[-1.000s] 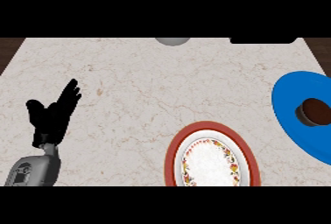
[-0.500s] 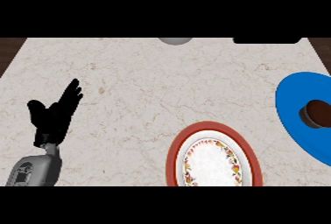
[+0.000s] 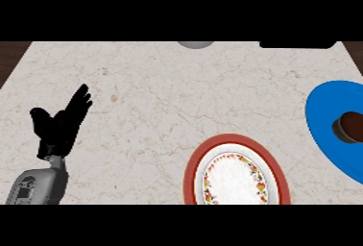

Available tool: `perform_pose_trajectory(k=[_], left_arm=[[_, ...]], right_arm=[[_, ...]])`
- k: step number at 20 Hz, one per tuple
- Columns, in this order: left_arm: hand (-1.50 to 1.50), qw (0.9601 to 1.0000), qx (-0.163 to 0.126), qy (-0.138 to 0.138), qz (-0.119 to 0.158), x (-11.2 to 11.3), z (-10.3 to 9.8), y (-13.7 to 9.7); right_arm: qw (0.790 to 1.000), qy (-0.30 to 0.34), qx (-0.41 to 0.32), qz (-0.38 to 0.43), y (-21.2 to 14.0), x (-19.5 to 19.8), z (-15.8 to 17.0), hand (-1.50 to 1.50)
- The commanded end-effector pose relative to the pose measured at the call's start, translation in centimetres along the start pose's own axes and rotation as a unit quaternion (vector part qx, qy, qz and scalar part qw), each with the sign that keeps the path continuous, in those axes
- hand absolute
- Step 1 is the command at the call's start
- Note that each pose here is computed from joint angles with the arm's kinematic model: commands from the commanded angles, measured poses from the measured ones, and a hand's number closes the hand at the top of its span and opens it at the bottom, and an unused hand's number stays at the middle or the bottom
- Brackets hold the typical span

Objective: Pick the cupcake from the plate and place it in the plate

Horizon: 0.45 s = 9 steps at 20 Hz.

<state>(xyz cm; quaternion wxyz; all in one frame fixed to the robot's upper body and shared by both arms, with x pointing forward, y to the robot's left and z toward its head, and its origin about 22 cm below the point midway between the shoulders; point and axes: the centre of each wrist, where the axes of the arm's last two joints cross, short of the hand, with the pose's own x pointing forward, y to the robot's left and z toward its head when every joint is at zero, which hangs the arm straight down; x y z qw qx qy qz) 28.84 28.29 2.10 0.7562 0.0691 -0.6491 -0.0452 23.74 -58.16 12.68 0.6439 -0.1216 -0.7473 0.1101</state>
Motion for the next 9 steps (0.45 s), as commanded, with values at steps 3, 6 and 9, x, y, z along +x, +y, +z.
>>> perform_pose_trajectory(k=[3,6,9], left_arm=[[0.0,1.0,-0.001,-0.001,0.001,-0.3,0.3,0.3],[0.0,1.0,-0.005,-0.001,-0.001,0.3,0.4,0.1],[0.0,1.0,-0.002,-0.001,0.001,-0.4,0.1,0.2]], right_arm=[[0.996,-0.054,0.056,-0.031,-1.6,0.2,1.5,-1.5],[0.998,-0.039,0.047,-0.024,-1.4,-1.0,2.7,-1.5],[0.998,-0.037,0.038,-0.017,-0.9,-1.5,2.3,-1.5]])
